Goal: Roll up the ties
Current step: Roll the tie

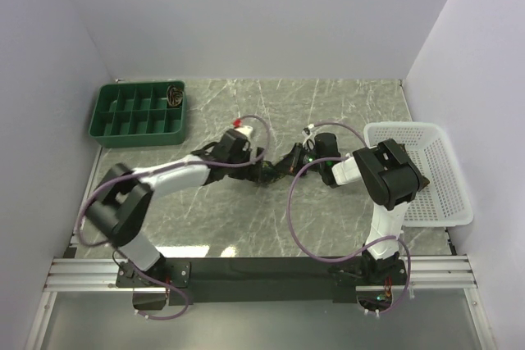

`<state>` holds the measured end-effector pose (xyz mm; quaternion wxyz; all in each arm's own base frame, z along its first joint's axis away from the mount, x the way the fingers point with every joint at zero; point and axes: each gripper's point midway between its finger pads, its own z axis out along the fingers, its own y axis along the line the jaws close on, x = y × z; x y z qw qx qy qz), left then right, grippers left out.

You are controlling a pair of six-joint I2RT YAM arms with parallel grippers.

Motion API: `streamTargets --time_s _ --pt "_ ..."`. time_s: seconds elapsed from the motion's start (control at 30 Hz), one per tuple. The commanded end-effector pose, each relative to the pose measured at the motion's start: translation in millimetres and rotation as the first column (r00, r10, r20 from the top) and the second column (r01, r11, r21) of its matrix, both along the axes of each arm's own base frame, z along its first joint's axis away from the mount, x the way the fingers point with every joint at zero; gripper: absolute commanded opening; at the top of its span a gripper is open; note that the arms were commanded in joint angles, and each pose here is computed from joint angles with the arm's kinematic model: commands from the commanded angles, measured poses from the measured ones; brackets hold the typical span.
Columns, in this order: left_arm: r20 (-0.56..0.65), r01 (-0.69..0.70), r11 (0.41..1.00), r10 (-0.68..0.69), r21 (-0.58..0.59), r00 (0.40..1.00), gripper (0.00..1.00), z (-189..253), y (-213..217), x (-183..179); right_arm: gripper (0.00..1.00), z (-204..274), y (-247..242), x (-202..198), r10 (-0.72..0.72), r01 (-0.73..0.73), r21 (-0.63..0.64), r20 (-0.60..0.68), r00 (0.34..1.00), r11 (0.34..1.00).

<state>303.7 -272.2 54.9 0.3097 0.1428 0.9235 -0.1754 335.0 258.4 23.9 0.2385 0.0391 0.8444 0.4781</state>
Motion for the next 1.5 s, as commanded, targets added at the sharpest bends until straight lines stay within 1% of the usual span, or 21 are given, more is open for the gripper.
streamTargets --time_s 0.0,0.03,0.07,0.1,0.13,0.17,0.2,0.23,0.27,0.33,0.37,0.43,0.57,0.6,0.63,0.8,0.97,1.13,1.17,1.33,1.47 --pt "0.060 -0.291 0.910 0.322 -0.296 0.945 0.96 75.0 10.9 19.6 0.00 -25.5 -14.3 -3.4 -0.051 0.046 -0.091 -0.059 0.997 0.995" --pt "0.035 -0.344 0.880 0.375 -0.328 0.926 0.97 68.4 17.8 13.8 0.00 -25.7 -14.5 -4.1 -0.055 0.049 -0.093 -0.061 0.997 0.994" --pt "-0.022 -0.391 0.820 0.421 -0.418 0.907 0.98 75.0 14.7 9.8 0.00 -26.1 -16.6 -2.6 -0.068 0.062 -0.101 -0.059 0.996 0.993" --pt "-0.034 -0.386 0.779 0.426 -0.494 0.904 0.98 88.1 13.1 5.0 0.00 -26.4 -16.8 -2.7 -0.069 0.063 -0.102 -0.059 0.996 0.993" --pt "-0.112 -0.441 0.732 0.453 -0.519 0.884 0.99 72.0 16.8 -6.2 0.00 -26.2 -16.0 -3.1 -0.069 0.063 -0.098 -0.060 0.996 0.993" --pt "-0.123 -0.426 0.688 0.444 -0.588 0.887 0.99 81.9 11.2 -6.3 0.00 -27.5 -17.1 -2.8 -0.076 0.069 -0.101 -0.064 0.995 0.993" --pt "-0.142 -0.429 0.662 0.442 -0.614 0.885 1.00 82.0 10.9 -9.6 0.00 -27.7 -16.9 -3.4 -0.076 0.070 -0.100 -0.063 0.995 0.993" --pt "-0.163 -0.445 0.652 0.447 -0.614 0.879 0.99 70.5 14.5 -15.2 0.00 -27.0 -16.9 -3.2 -0.080 0.074 -0.097 -0.063 0.995 0.993" --pt "-0.188 -0.460 0.610 0.457 -0.645 0.870 0.99 73.7 13.0 -13.2 0.00 -28.3 -18.4 -3.5 -0.091 0.085 -0.100 -0.062 0.994 0.991" --pt "-0.234 -0.489 0.585 0.458 -0.648 0.858 1.00 63.0 10.6 -17.1 0.00 -28.2 -19.8 -5.1 -0.103 0.096 -0.099 -0.066 0.993 0.990" --pt "-0.256 -0.500 0.561 0.458 -0.659 0.852 0.99 62.7 7.1 -17.9 0.00 -28.1 -21.0 -5.0 -0.110 0.103 -0.099 -0.065 0.992 0.990" --pt "-0.262 -0.505 0.531 0.467 -0.680 0.844 0.99 63.2 -2.4 -17.7 0.00 -28.8 -22.4 -6.3 -0.126 0.119 -0.104 -0.067 0.990 0.988" --pt "-0.258 -0.519 0.530 0.489 -0.671 0.833 0.99 56.4 -16.6 -10.7 0.00 -29.3 -24.4 -7.1 -0.144 0.136 -0.104 -0.071 0.987 0.985" --pt "-0.260 -0.519 0.542 0.483 -0.660 0.836 0.99 49.2 -21.5 -11.0 0.00 -29.8 -25.2 -7.1 -0.148 0.140 -0.105 -0.073 0.986 0.985" --pt "-0.250 -0.516 0.534 0.492 -0.670 0.834 0.99 51.7 -23.7 -5.9 0.00 -30.2 -25.4 -7.6 -0.149 0.140 -0.105 -0.075 0.986 0.985" --pt "-0.255 -0.541 0.553 0.511 -0.633 0.821 0.95 29.1 -30.4 2.4 0.00 -31.7 -25.1 -8.7 -0.149 0.141 -0.102 -0.082 0.985 0.985" --pt "-0.246 -0.538 0.577 0.508 -0.615 0.826 0.86 19.2 -39.0 10.1 0.00 -32.1 -25.6 -9.2 -0.153 0.144 -0.106 -0.082 0.985 0.984" --pt "-0.225 -0.515 0.606 0.491 -0.606 0.842 0.82 17.3 -46.1 12.5 0.00 -31.7 -25.0 -7.9 -0.150 0.141 -0.105 -0.077 0.986 0.984" --pt "-0.221 -0.513 0.612 0.490 -0.603 0.843 0.78 16.1 -46.3 12.3 0.00 -32.6 -24.8 -8.6 -0.147 0.139 -0.104 -0.081 0.986 0.985" --pt "-0.220 -0.506 0.629 0.478 -0.591 0.850 0.72 14.5 -53.1 14.5 0.00 -33.2 -24.5 -9.0 -0.148 0.139 -0.105 -0.083 0.986 0.985" --pt "-0.224 -0.502 0.636 0.469 -0.586 0.855 0.63 12.1 -58.2 14.6 0.00 -33.0 -24.2 -8.8 -0.146 0.137 -0.106 -0.083 0.986 0.985"
